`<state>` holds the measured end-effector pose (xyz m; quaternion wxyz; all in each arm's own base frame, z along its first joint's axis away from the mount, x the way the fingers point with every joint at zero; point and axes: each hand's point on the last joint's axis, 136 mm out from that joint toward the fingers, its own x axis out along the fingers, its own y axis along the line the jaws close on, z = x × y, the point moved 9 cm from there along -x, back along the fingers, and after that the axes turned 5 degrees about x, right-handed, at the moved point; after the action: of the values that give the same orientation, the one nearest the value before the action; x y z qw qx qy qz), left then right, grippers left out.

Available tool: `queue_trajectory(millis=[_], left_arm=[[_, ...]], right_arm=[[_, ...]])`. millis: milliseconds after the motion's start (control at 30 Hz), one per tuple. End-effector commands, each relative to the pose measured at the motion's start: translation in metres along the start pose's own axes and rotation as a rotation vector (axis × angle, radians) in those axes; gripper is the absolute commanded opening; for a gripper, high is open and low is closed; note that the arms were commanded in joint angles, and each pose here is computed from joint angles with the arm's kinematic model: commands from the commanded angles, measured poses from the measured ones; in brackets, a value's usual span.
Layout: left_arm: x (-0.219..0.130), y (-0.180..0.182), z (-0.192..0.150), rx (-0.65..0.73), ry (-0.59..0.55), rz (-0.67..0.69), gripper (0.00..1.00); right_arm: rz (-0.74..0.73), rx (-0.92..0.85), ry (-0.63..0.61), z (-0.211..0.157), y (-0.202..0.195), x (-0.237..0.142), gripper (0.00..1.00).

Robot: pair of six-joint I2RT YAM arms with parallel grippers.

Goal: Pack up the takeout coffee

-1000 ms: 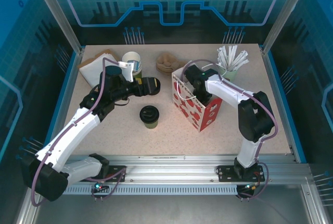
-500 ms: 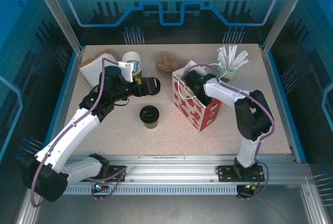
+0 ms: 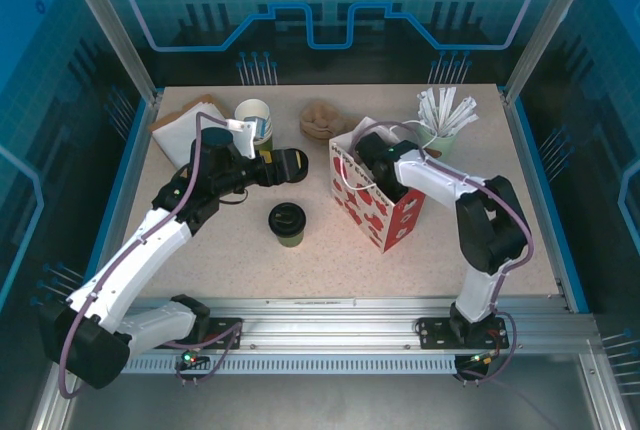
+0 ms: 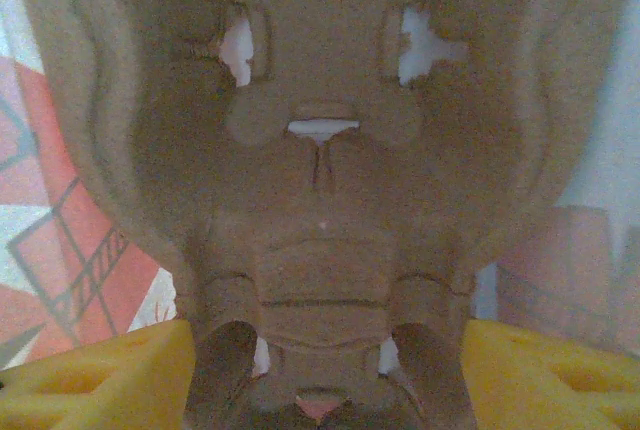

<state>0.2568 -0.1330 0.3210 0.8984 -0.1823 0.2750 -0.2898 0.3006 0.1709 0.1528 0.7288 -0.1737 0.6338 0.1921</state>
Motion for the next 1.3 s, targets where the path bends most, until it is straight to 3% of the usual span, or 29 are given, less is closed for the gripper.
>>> queue_trajectory(millis=[0, 333, 833, 1067, 1267], left_arm=[[-0.005, 0.001, -0.003, 0.017, -0.006, 0.002, 0.77], [-0.007, 0.002, -0.005, 0.022, -0.006, 0.011, 0.77], [-0.010, 0.011, -0.029, -0.002, 0.040, 0.029, 0.78], [-0.016, 0.016, -0.047, -0.040, 0.076, 0.028, 0.78], [-0.032, 0.020, -0.055, -0.092, 0.110, 0.072, 0.78]], right_arm=[[-0.003, -0.011, -0.036, -0.001, 0.004, -0.019, 0.74], [0.009, -0.015, -0.145, 0.003, 0.007, -0.066, 0.74], [0.040, -0.015, -0.476, 0.012, 0.008, -0.181, 0.73], [0.040, 0.020, -0.722, 0.000, 0.010, -0.247, 0.73], [0.076, -0.183, -0.929, -0.021, 0.060, -0.290, 0.74]])
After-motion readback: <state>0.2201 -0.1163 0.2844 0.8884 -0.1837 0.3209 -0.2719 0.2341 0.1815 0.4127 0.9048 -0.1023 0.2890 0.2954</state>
